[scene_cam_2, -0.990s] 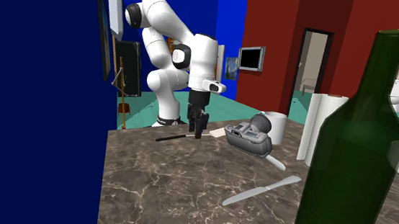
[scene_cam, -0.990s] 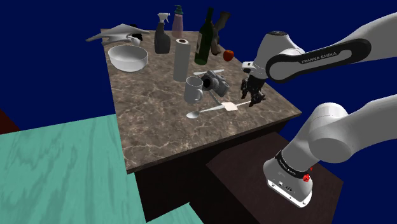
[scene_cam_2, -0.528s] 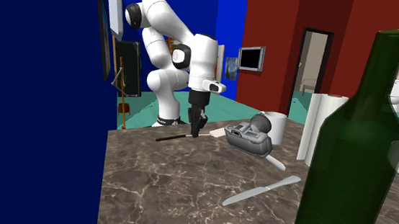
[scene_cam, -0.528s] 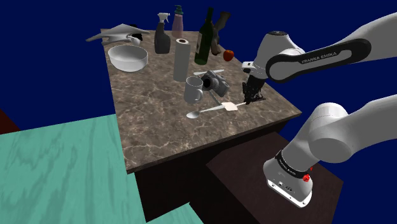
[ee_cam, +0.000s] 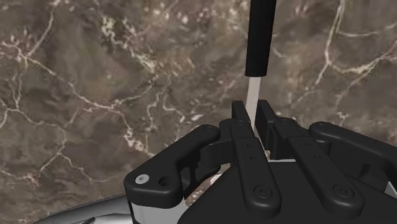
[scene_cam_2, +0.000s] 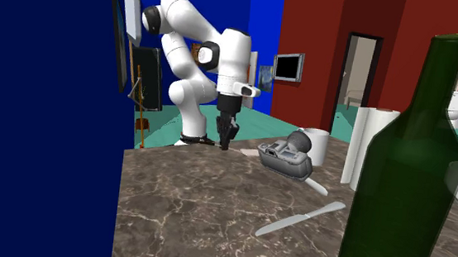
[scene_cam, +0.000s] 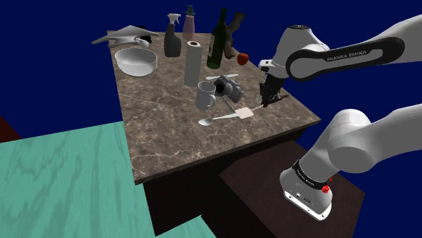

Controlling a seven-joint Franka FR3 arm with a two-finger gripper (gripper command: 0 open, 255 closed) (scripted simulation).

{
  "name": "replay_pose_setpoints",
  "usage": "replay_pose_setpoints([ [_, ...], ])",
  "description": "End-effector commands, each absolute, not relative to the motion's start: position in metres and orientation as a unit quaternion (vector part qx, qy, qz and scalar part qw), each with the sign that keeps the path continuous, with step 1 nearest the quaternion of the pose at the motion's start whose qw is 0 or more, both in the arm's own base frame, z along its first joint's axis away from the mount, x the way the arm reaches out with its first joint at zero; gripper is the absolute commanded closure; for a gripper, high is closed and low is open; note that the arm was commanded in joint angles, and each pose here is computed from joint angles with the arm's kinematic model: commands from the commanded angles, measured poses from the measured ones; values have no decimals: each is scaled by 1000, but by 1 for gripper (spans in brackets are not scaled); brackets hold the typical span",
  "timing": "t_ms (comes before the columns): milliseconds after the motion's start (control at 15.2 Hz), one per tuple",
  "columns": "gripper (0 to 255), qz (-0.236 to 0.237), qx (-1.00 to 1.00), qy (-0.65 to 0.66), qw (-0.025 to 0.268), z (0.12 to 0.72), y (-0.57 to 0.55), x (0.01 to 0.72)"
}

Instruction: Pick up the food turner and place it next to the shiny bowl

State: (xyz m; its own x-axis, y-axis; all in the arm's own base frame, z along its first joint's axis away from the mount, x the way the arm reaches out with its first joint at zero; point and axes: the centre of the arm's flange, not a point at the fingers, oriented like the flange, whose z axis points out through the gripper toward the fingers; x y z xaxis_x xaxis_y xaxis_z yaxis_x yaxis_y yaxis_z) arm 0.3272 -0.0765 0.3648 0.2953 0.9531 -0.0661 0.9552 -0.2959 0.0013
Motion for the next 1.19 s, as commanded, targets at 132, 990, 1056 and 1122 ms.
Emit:
replay_pose_setpoints([
  [132,255,-27,804,593,20,386,-77,328],
  [990,255,-27,804,593,20,455,-77,328],
  [1056,255,-27,804,593,20,460,-77,328],
  [1122,255,-27,804,593,20,465,-77,328],
])
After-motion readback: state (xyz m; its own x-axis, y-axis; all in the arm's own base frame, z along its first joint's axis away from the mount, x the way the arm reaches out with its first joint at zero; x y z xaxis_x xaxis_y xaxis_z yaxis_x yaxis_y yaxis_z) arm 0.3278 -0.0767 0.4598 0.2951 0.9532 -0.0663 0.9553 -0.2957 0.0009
